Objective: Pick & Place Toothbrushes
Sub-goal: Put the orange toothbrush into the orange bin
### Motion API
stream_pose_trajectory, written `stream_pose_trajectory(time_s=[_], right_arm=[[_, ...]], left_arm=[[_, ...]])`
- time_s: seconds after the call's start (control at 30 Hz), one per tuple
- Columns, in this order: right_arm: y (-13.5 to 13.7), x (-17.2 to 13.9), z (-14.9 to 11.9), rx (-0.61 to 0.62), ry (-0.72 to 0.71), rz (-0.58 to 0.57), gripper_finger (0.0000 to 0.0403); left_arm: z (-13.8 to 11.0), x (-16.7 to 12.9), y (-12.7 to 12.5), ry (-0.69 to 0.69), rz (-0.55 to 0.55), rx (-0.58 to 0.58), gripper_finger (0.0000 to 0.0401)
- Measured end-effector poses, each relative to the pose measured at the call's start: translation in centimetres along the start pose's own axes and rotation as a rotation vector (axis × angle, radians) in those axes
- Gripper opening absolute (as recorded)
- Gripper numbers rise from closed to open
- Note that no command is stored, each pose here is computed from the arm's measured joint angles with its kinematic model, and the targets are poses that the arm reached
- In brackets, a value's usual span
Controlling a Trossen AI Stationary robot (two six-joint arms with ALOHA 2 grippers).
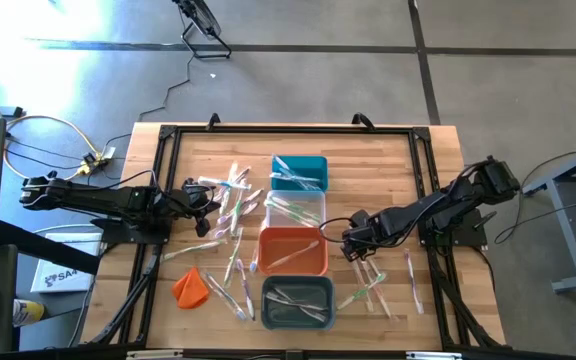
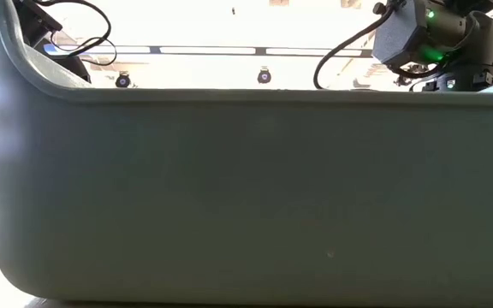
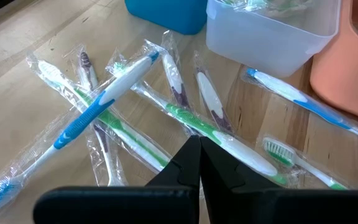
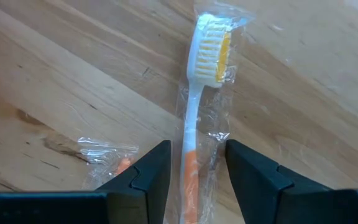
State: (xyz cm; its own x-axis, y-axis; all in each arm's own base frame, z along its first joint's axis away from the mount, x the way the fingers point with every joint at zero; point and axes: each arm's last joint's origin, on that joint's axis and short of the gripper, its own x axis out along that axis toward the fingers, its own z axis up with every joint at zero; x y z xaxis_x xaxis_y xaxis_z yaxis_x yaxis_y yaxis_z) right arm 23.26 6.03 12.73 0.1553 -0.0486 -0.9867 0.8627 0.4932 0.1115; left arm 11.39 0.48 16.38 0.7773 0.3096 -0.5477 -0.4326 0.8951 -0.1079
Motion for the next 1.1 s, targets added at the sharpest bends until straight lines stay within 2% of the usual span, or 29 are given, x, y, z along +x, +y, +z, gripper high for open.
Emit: stream_pose_trajectory(time_s=[0.2, 0.83, 1.1], right_arm=[[-0.02, 0.03, 0.0, -0.001, 0.0, -0.001, 0.0134], [-0.33, 0.09, -0.06, -0.01, 0.011, -0.03, 0.0014], [-0.43, -0.79, 0.02, -0.018, -0.01, 0.007, 0.0008]], left_arm=[[0.0, 0.0, 0.0, 0.0, 0.0, 0.0, 0.0], [0.0, 0.0, 0.0, 0.0, 0.0, 0.0, 0.0], [0.0, 0.0, 0.0, -0.001, 0.0, 0.0, 0.0]])
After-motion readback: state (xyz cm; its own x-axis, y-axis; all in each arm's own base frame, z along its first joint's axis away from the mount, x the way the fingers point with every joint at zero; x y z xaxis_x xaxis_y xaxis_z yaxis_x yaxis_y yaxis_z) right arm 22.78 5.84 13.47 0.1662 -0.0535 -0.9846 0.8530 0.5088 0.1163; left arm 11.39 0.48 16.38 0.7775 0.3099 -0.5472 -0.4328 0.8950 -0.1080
